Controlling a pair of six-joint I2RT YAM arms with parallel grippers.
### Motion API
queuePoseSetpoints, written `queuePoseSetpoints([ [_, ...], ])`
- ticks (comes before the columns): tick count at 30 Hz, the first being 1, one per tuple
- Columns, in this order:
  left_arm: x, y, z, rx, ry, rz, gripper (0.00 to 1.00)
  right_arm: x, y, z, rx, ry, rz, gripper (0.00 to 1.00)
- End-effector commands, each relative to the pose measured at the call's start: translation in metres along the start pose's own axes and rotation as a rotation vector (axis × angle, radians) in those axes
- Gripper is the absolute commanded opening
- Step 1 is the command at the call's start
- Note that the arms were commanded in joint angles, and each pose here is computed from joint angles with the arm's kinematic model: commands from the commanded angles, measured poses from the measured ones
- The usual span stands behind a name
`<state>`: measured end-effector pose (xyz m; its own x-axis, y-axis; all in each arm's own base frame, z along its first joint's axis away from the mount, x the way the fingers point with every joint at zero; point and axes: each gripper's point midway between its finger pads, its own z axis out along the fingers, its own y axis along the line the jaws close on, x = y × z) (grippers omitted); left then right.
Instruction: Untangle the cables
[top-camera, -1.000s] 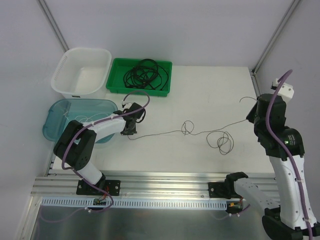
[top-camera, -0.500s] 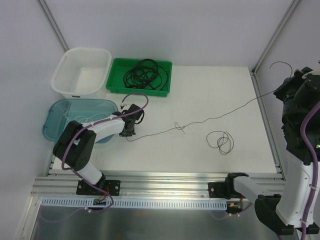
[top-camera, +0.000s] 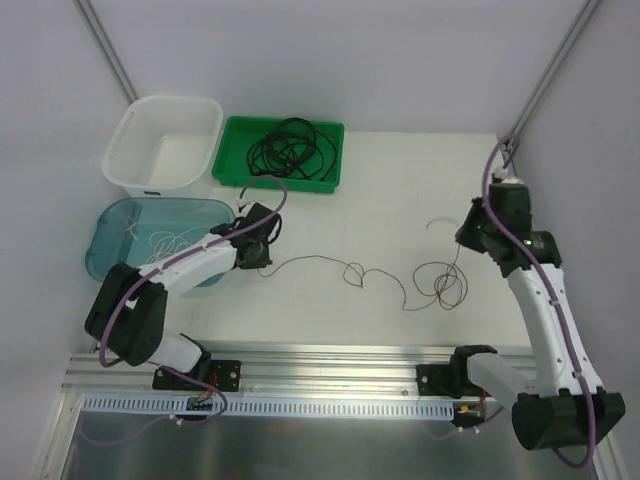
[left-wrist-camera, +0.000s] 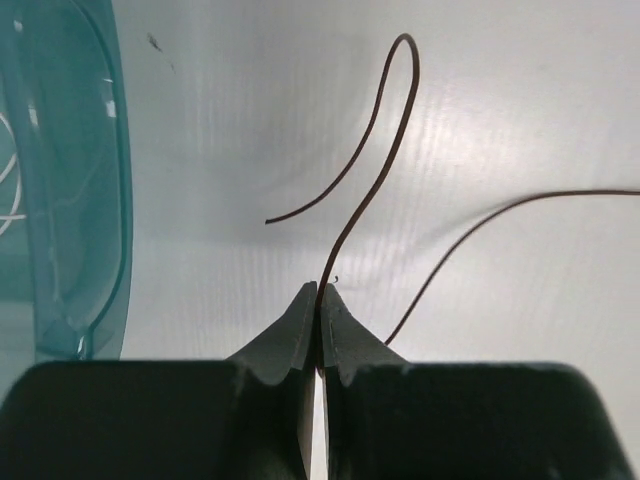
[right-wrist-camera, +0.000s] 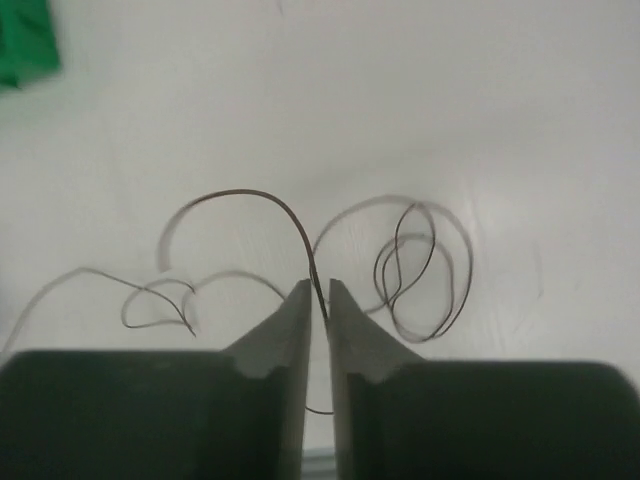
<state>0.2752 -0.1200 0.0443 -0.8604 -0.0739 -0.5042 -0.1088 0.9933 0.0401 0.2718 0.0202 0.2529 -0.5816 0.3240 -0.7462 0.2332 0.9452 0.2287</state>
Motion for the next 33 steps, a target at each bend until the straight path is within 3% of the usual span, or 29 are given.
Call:
queuePoseSetpoints([
  [1, -0.025, -0.017, -0.036, 0.135, -0.077, -0.026, 0.00, 0.081, 0.013, 0.030, -0.068, 0.232, 0.032, 0.21],
  [5, -0.047, -0.028, -0.072, 0.242, -0.162, -0.028, 0.00, 0.120, 0.004, 0.042, 0.017, 0.319, -0.069, 0.50],
  [10, -0.077, -0.037, -0.122, 0.347, -0.271, -0.007, 0.00, 0.126, 0.037, 0.045, -0.112, 0.323, -0.214, 0.60],
  [19, -0.099, -0.038, -0.188, 0.477, -0.388, 0.011, 0.00, 0.168, 0.086, 0.069, -0.192, 0.449, -0.356, 0.60],
  [33, -0.105, -0.027, -0.213, 0.478, -0.436, 0.022, 0.00, 0.236, 0.093, 0.100, -0.120, 0.608, -0.451, 0.47],
])
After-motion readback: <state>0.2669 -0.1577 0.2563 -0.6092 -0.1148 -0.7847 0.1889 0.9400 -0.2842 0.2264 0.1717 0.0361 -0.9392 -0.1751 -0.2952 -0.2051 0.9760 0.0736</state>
